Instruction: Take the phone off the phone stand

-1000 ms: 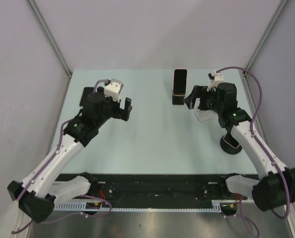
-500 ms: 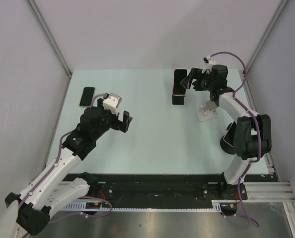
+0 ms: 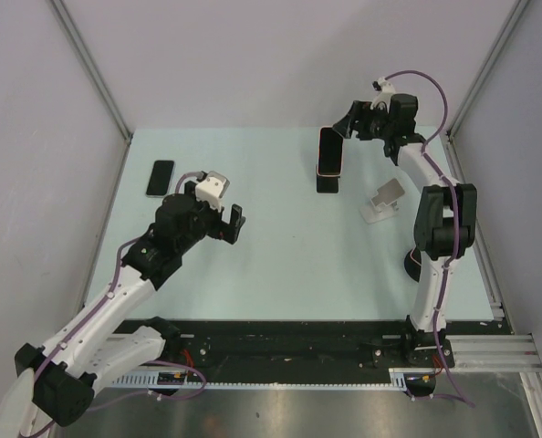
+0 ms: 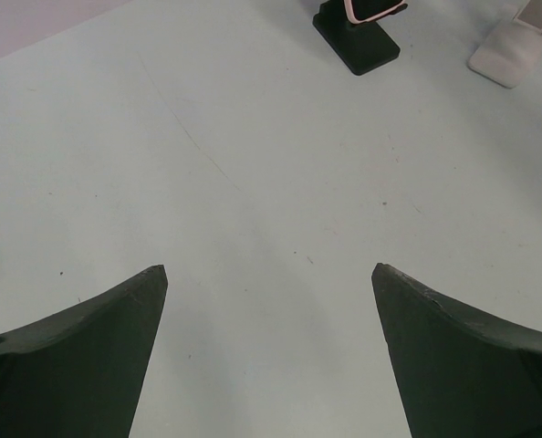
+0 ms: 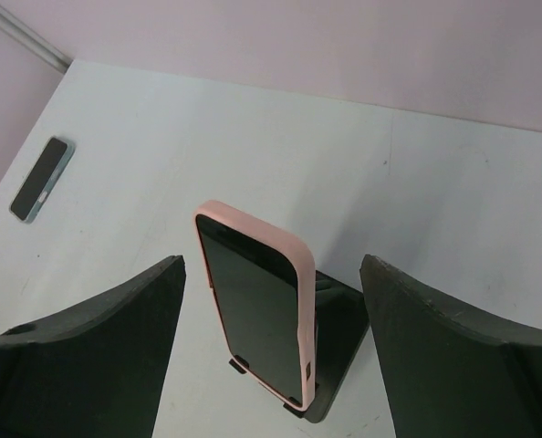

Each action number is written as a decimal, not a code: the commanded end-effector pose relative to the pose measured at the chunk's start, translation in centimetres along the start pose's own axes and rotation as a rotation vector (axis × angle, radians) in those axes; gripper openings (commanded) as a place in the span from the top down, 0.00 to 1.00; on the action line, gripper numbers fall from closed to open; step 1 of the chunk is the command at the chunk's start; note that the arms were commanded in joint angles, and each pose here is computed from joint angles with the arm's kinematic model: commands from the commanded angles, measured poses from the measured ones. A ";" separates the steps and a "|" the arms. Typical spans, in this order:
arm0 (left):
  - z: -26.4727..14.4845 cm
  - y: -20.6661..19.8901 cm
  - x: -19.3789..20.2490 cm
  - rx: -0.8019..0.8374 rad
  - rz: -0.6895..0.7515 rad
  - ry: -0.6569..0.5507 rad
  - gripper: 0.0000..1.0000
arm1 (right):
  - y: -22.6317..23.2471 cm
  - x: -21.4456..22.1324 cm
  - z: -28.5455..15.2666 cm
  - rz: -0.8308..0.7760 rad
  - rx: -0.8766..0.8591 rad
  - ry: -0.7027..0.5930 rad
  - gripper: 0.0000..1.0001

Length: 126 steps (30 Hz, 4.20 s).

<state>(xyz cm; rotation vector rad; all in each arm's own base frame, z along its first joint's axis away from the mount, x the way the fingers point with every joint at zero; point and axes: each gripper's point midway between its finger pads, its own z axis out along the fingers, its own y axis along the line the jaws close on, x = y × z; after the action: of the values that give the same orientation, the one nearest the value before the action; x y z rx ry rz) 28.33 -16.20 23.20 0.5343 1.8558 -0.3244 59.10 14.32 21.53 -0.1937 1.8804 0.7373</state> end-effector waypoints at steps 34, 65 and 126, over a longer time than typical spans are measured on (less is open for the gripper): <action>0.1 0.0 -0.8 0.008 0.033 -0.038 0.00 | 5.0 -2.3 -3.3 -0.024 -0.312 -0.046 1.00; -0.7 -9.8 -8.7 0.129 -0.239 -0.179 0.00 | 23.7 1.0 -17.5 0.305 -0.297 -0.147 1.00; 4.4 -17.2 -3.9 0.096 -0.096 0.024 0.87 | 24.8 6.2 -23.9 0.298 -0.286 -0.125 0.71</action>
<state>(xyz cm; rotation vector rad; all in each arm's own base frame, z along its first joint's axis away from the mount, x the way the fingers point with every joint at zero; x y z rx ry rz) 23.07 -34.36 22.19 0.5723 1.9409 -0.4592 27.02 21.74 29.36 0.0118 1.7994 1.1927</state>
